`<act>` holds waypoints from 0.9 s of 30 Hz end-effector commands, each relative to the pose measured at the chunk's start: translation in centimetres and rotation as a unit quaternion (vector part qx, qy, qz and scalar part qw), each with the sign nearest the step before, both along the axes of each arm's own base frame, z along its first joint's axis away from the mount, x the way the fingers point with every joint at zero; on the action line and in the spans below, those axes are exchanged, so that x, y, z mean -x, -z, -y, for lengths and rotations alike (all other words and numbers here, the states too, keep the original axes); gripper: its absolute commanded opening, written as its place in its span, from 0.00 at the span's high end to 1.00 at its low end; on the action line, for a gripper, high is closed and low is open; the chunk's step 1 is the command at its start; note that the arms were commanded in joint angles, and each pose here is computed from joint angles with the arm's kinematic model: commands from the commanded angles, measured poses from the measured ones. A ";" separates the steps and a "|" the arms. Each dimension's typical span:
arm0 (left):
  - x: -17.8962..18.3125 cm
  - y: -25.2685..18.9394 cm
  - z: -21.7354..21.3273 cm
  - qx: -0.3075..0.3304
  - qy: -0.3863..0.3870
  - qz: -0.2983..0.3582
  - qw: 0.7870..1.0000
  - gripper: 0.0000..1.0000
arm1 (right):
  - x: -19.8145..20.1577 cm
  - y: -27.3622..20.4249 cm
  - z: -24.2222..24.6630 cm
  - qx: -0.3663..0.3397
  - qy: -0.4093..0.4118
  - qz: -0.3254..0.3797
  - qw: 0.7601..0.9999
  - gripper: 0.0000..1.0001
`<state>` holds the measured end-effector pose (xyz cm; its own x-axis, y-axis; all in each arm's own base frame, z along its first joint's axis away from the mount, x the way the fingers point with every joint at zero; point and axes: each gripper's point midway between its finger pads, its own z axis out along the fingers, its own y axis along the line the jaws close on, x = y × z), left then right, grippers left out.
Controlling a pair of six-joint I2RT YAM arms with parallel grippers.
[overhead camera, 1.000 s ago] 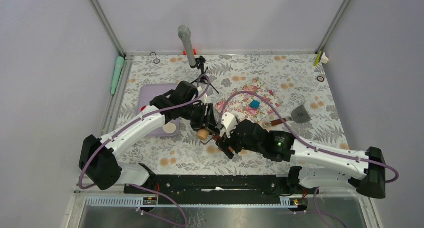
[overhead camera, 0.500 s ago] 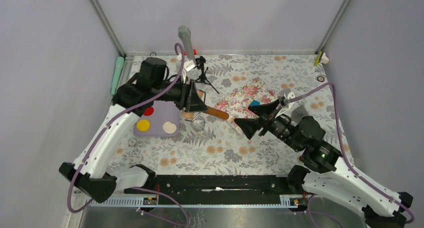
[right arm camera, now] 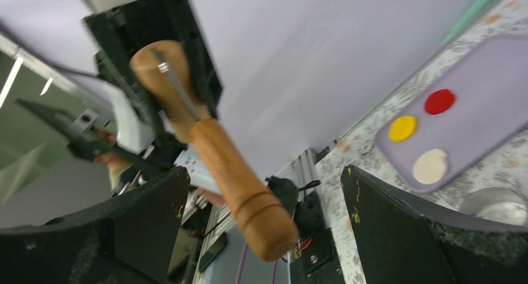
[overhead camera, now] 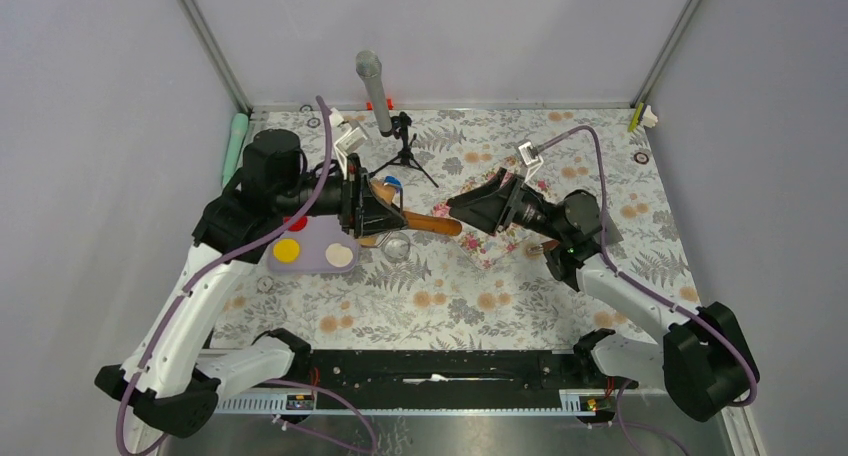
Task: Roll out the dumpling wrappers from the dough
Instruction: Pick up the rolling pin from the center of the board.
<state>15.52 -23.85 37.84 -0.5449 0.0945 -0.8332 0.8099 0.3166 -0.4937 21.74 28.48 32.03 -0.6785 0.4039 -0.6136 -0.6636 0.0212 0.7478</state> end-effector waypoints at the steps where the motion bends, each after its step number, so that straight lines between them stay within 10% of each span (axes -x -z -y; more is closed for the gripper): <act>1: -0.9 -2.8 0.9 0.050 0.002 0.004 0.999 1.00 | 4.7 -5.9 1.0 -0.075 -0.079 0.131 0.985 0.00; 22: -2.4 -4.3 1.1 0.118 0.025 -0.082 0.989 1.00 | 4.1 -5.1 -0.9 -0.078 -0.103 0.141 0.982 0.00; 27: -2.8 -4.0 1.3 0.122 0.019 -0.093 0.988 1.00 | 4.6 -5.5 -2.1 -0.085 -0.119 0.143 0.979 0.13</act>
